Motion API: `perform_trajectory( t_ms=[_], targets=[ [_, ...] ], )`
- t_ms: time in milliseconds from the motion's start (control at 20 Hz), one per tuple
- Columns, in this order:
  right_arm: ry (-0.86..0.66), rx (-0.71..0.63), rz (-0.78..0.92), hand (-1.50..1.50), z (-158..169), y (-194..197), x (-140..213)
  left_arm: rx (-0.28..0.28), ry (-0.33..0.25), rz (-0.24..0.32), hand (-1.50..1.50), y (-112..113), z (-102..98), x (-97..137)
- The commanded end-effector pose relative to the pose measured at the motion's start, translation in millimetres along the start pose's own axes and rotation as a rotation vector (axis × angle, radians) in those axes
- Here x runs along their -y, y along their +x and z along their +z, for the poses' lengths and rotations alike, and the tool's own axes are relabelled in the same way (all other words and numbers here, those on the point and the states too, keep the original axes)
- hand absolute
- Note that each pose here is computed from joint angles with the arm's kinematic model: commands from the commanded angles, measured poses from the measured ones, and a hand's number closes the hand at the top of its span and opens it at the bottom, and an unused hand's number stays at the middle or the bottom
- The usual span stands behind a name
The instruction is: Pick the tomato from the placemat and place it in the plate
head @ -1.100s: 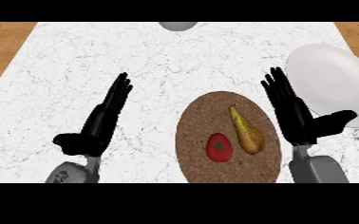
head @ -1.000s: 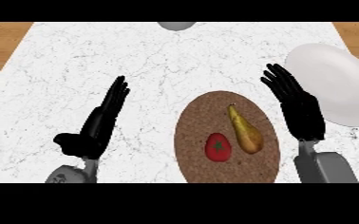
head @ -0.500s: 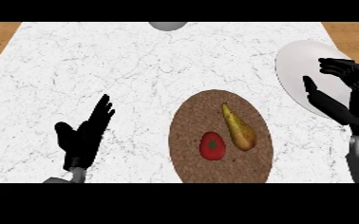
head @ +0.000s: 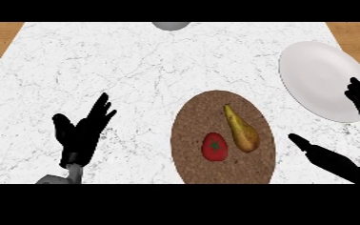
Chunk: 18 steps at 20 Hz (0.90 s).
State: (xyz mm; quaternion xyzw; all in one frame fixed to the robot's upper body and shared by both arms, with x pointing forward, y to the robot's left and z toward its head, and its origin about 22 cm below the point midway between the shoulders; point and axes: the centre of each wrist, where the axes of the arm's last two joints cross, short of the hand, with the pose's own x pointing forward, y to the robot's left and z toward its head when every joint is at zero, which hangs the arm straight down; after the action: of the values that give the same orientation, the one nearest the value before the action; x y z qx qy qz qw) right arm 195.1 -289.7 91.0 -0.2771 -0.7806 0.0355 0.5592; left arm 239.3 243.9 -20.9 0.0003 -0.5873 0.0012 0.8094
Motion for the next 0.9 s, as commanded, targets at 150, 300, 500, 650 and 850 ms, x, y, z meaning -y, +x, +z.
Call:
perform_trajectory(
  t_ms=[150,300,500,650,850],
  targets=[
    [0.361,-0.14,0.301,-1.5,17.3,24.9,11.4,-0.057,0.034,-0.013,0.0,-5.7,1.5,-1.2],
    [0.427,-0.166,0.378,-1.5,11.7,47.3,6.6,-0.07,-0.004,-0.009,0.0,-9.4,4.1,-6.5],
    [0.471,-0.223,0.447,-1.5,16.7,74.0,-8.2,-0.063,0.0,-0.013,0.0,-7.4,9.1,-17.4],
    [0.485,-0.266,0.471,-1.5,16.6,97.4,-32.1,-0.059,-0.002,-0.014,0.0,-15.5,0.1,3.2],
    [0.504,-0.253,0.511,-1.5,27.2,101.3,-69.5,-0.064,-0.016,-0.009,0.0,-6.1,1.2,-6.8]
  ],
)
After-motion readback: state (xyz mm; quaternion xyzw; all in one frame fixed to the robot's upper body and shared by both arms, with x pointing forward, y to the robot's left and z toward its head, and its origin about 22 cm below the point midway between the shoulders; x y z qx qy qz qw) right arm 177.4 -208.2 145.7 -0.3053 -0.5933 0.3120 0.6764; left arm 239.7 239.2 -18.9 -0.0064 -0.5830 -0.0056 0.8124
